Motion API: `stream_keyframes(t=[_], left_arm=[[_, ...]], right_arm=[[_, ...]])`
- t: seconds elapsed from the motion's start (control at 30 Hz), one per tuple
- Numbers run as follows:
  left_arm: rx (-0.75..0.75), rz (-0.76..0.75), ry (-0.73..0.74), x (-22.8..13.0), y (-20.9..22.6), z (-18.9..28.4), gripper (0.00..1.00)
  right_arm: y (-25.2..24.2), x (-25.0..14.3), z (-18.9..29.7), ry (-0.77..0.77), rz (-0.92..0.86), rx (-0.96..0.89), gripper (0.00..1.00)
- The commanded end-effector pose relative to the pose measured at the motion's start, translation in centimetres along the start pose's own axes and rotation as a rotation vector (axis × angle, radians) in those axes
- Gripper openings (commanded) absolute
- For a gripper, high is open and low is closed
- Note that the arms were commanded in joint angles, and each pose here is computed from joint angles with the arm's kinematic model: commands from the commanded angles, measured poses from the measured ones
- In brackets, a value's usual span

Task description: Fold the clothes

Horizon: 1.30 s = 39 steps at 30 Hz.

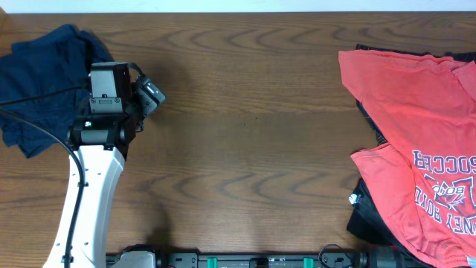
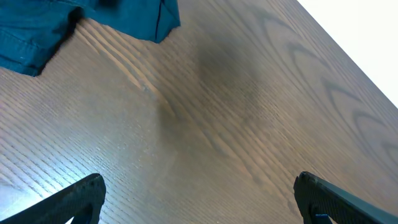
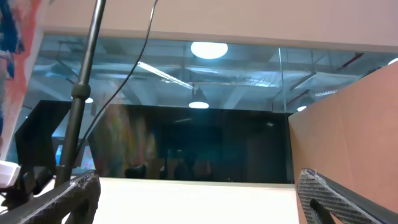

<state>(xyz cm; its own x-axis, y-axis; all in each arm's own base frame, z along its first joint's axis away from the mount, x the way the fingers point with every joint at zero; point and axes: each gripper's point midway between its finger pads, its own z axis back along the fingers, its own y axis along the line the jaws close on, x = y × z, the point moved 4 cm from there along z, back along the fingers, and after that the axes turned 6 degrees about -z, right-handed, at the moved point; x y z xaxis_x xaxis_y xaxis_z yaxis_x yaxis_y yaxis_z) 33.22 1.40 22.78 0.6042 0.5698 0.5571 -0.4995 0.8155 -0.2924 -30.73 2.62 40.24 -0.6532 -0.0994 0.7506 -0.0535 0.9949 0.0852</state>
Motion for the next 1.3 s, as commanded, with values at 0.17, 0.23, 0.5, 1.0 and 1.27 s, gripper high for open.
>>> stream_keyframes(t=[0.17,0.23,0.5,1.0,1.27], left_arm=[[0.01,-0.021,-0.018,0.4,0.0,0.3,0.98],[0.01,-0.021,-0.018,0.4,0.0,0.3,0.98],[0.01,-0.021,-0.018,0.4,0.0,0.3,0.98],[0.01,-0.021,-0.018,0.4,0.0,0.3,0.98],[0.01,-0.021,-0.018,0.4,0.0,0.3,0.98]], right_arm=[[-0.4,0.8,1.8,-0.096,0.018,-0.048,0.99],[-0.4,1.1,2.0,-0.116,0.018,-0.049,0.99],[-0.6,2.1,-4.1,-0.082,0.039,-0.051,0.99],[-3.9,-20.7,-29.7,0.348,0.012,-0.019,0.99],[-4.2,-34.0,-30.0,0.565,-0.028,0.062,0.99]])
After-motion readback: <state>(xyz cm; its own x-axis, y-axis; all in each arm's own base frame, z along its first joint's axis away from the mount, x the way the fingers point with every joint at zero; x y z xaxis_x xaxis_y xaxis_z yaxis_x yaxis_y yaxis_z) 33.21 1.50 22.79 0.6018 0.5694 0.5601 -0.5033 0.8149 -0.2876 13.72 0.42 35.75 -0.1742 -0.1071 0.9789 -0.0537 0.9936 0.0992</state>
